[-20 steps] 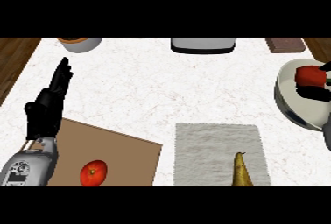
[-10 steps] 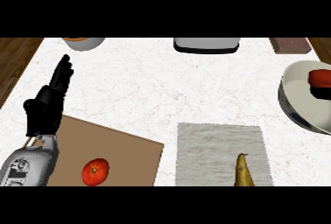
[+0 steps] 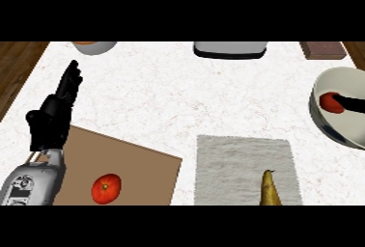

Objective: Pick the bell pepper from the placemat and place it in the bowl

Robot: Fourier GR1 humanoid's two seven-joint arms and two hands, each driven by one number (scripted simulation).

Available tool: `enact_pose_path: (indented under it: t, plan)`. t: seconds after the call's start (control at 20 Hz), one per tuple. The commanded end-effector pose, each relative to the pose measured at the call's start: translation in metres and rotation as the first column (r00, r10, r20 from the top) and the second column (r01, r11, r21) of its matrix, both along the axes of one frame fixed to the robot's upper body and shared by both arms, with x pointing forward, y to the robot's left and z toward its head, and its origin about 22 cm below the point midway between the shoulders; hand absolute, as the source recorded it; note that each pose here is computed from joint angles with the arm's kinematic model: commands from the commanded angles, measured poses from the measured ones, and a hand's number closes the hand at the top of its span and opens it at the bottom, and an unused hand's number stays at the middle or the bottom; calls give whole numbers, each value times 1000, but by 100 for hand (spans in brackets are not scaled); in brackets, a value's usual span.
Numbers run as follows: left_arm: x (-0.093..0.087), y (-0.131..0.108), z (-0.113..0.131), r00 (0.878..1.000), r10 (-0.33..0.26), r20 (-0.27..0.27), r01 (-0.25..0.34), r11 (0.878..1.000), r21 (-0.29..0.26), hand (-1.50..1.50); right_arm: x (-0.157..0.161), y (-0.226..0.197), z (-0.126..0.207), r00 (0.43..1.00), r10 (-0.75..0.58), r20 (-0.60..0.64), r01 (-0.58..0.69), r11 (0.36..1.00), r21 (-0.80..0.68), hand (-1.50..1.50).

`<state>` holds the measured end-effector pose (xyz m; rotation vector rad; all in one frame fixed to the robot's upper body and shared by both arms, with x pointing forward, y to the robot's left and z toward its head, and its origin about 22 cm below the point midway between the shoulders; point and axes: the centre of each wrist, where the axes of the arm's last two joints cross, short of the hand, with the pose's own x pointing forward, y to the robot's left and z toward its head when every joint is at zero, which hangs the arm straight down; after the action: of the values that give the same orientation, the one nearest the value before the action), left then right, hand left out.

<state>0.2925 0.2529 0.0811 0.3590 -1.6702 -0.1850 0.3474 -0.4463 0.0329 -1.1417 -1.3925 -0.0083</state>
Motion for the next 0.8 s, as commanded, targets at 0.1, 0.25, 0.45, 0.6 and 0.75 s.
enact_pose_path:
  t: [0.1,0.25,0.45,0.6,0.75]
  plan:
    - [-10,0,0,1000,4,-1,-4,1000,10,0,-12,-28,9,988,-3,156,-5,999,52,-150]
    - [6,14,14,1000,27,3,-27,999,25,0,-13,-38,20,984,-2,178,-18,994,111,-150]
    - [-6,-1,3,1000,28,-9,-28,999,15,0,-42,-59,6,980,5,201,-44,980,192,-150]
    - [-9,11,11,999,30,-24,-30,1000,-1,0,-76,-85,2,976,27,214,-74,974,213,-150]
    - [4,26,4,998,65,-15,-65,998,9,0,-96,-100,6,961,71,267,-142,956,255,-150]
